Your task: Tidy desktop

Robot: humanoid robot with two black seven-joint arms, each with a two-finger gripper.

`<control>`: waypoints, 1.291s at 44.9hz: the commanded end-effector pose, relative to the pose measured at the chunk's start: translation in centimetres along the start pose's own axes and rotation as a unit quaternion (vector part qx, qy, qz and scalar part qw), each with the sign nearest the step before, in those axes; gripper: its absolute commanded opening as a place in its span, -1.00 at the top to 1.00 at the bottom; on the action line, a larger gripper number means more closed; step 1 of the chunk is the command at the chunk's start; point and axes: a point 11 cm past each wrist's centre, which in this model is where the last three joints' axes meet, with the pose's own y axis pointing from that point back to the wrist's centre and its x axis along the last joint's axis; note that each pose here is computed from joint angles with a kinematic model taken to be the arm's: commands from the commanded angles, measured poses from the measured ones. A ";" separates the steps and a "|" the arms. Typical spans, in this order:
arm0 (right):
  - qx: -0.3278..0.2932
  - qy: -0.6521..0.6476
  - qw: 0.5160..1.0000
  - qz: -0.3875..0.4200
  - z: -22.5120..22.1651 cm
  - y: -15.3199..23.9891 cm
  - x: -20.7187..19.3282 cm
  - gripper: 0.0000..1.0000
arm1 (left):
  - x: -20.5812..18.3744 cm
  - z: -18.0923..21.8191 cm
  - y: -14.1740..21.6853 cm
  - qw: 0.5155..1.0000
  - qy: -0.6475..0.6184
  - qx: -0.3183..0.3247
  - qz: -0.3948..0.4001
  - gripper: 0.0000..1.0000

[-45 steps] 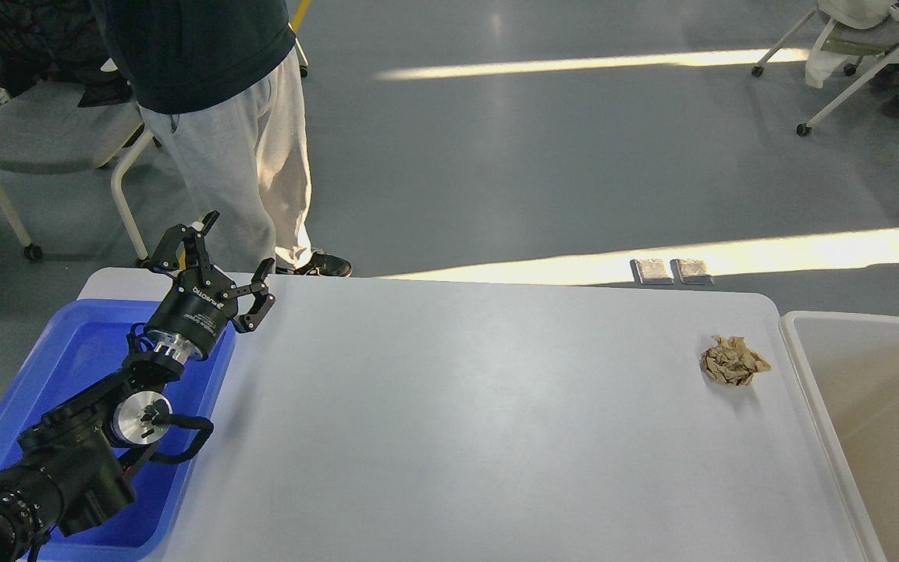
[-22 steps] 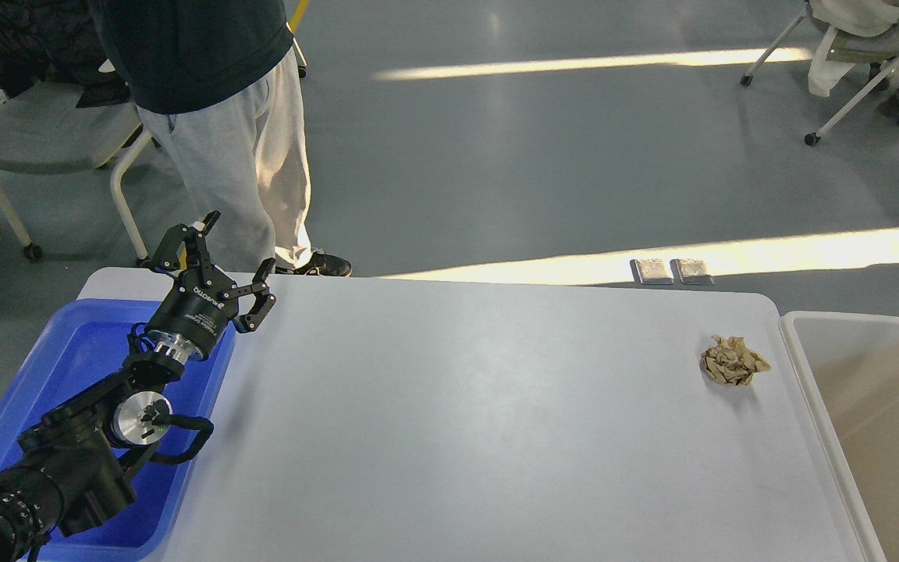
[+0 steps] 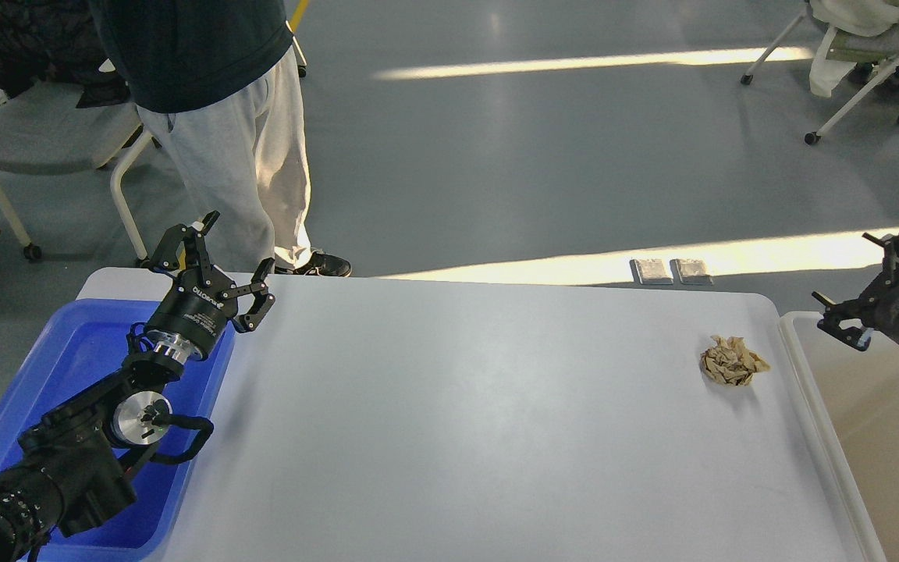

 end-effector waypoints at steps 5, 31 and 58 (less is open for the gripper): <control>-0.031 -0.044 0.984 -0.171 4.2 -1.5 -12.0 -0.99 | 0.0 0.0 0.0 1.000 0.000 0.000 0.000 -1.00; -0.123 -0.119 0.941 -0.291 16.9 -1.0 -20.9 -1.00 | 0.0 0.0 0.0 1.000 0.000 0.000 0.000 -1.00; -0.127 -0.141 0.936 -0.296 18.5 -0.9 -22.0 -1.00 | 0.0 0.0 0.0 1.000 0.000 0.000 0.000 -1.00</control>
